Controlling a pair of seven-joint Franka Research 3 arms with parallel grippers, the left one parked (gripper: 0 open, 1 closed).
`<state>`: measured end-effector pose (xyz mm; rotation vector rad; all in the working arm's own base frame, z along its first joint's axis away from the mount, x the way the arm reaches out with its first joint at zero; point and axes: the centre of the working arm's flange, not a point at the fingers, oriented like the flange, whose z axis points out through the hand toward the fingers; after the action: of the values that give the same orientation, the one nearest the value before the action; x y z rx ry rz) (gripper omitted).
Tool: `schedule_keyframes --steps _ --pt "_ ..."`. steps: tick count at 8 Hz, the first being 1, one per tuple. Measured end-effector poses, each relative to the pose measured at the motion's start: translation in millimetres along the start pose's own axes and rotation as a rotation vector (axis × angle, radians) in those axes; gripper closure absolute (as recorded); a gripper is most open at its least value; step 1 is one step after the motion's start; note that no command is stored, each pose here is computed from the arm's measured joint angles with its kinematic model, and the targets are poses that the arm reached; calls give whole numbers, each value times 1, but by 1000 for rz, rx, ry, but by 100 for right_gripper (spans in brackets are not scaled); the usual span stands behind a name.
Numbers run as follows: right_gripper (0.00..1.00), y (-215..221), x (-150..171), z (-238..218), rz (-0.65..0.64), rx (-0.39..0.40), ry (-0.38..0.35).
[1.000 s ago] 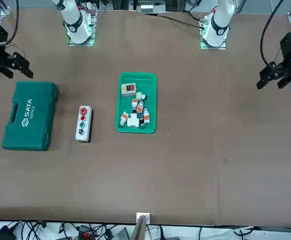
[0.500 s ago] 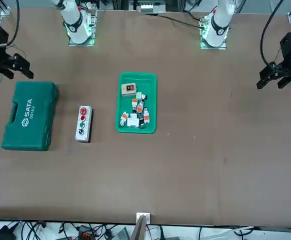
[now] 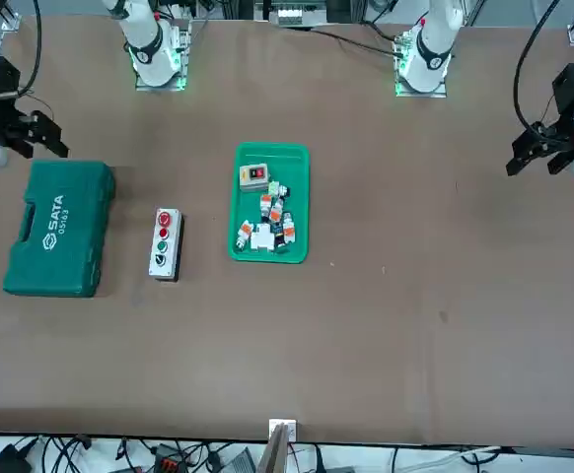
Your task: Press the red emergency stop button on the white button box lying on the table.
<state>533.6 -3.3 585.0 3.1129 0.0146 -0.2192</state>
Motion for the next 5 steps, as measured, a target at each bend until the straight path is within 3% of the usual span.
schedule_keyframes --steps 3,5 --pt "96 -1 2 7 1 0 -41" --pt "99 -6 3 16 -6 3 -71"
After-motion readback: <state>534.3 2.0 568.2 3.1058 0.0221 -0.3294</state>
